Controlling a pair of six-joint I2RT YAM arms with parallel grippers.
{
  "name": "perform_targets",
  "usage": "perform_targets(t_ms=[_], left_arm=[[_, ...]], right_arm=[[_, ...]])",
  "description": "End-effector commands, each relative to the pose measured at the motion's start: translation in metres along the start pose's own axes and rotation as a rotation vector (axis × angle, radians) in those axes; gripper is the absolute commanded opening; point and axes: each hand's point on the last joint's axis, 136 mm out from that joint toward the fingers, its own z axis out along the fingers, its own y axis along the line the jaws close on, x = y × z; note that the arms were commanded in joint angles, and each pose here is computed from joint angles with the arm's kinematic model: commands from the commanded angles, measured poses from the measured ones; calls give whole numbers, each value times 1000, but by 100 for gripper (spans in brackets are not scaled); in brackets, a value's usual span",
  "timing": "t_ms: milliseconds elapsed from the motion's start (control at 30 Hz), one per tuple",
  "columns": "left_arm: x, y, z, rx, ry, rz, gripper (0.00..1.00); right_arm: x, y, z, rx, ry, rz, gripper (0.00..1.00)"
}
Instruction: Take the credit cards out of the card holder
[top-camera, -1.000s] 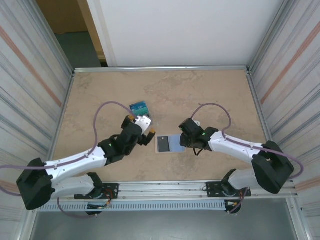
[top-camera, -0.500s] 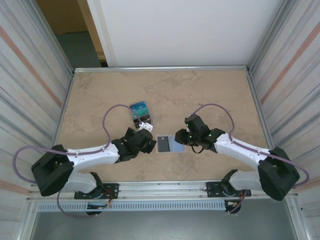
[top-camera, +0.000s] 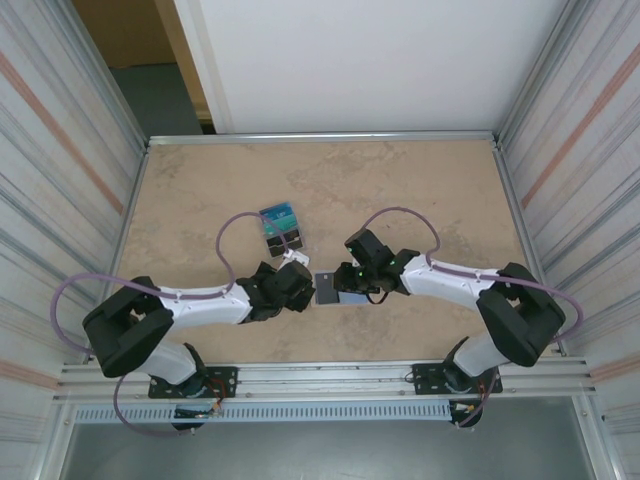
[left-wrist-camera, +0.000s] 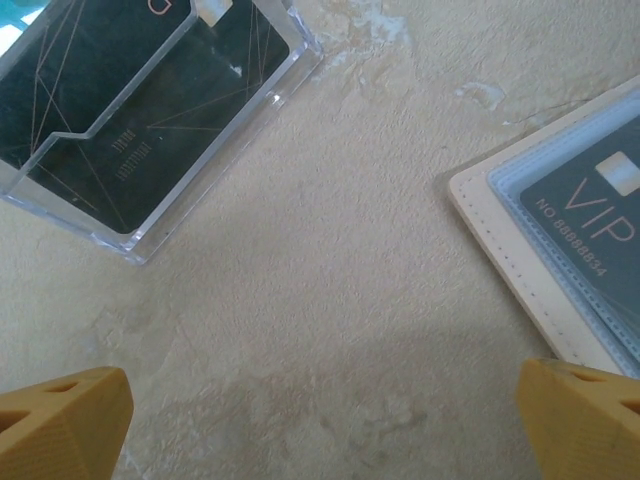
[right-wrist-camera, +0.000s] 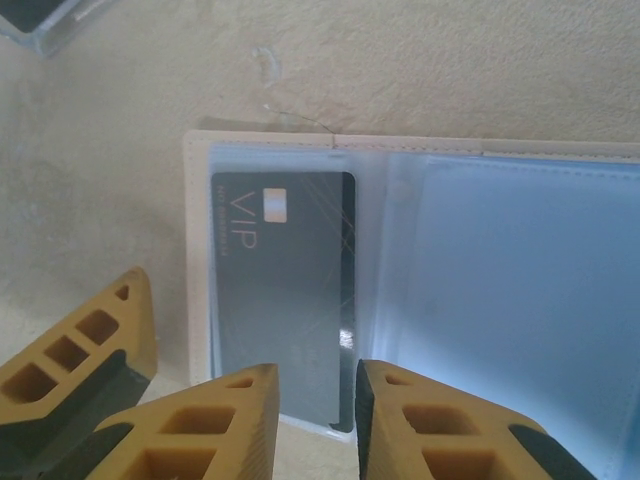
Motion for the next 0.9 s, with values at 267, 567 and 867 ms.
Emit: perform_targets(t_ms=[267, 567, 867], left_arm=[[-1, -14, 1, 28, 4, -16, 99], [4, -19, 4, 23, 30, 7, 99], [11, -24, 1, 14, 61, 44, 99]], right_arm=[[0, 7, 17, -15, 40, -9, 24], [6, -2, 29, 8, 75, 8, 22], [11, -4, 30, -30, 90, 54, 21]])
